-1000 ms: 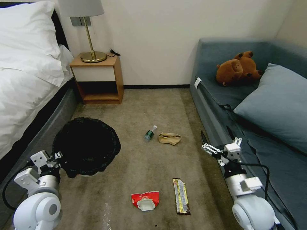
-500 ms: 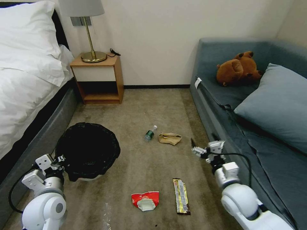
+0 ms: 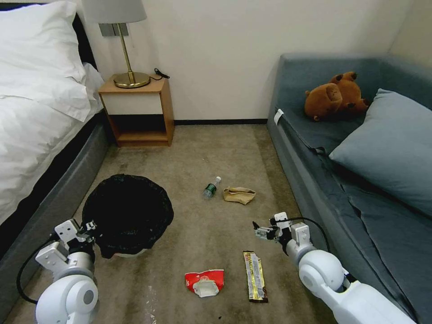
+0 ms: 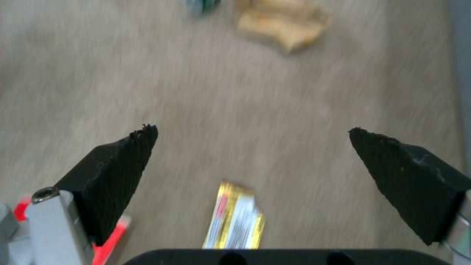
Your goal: Pick up the trash bin, then pick up the garbage on the floor and place it into the trash bin.
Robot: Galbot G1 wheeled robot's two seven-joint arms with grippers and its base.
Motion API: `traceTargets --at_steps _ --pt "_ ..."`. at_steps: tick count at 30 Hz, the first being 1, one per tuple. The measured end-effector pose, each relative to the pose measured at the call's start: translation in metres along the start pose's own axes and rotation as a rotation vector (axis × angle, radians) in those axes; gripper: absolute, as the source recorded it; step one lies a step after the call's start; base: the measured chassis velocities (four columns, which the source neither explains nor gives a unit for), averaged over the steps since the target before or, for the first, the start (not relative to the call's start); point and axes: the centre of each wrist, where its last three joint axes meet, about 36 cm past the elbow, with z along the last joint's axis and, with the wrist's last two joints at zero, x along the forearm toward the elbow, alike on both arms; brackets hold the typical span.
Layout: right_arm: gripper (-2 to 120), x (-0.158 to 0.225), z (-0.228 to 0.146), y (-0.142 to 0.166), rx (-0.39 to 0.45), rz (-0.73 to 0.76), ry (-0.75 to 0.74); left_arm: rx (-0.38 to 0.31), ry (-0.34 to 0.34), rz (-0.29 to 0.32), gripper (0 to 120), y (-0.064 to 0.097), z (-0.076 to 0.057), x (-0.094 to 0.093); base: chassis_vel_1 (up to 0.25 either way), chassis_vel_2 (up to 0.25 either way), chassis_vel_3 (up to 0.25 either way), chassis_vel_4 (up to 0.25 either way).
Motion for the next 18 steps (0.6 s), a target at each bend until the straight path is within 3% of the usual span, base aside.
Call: traceTargets --at_steps 9,18 --pt "100 -0.010 0.022 0.014 0.008 -0.070 0.182 0.002 0.003 0.000 4 -0.001 0.007 0.003 0.000 0.000 0.000 0.000" --pt "100 -0.038 0.043 0.025 -0.004 -0.060 0.232 0.014 0.011 0.008 4 -0.001 0.009 0.005 0.000 0.000 0.000 0.000"
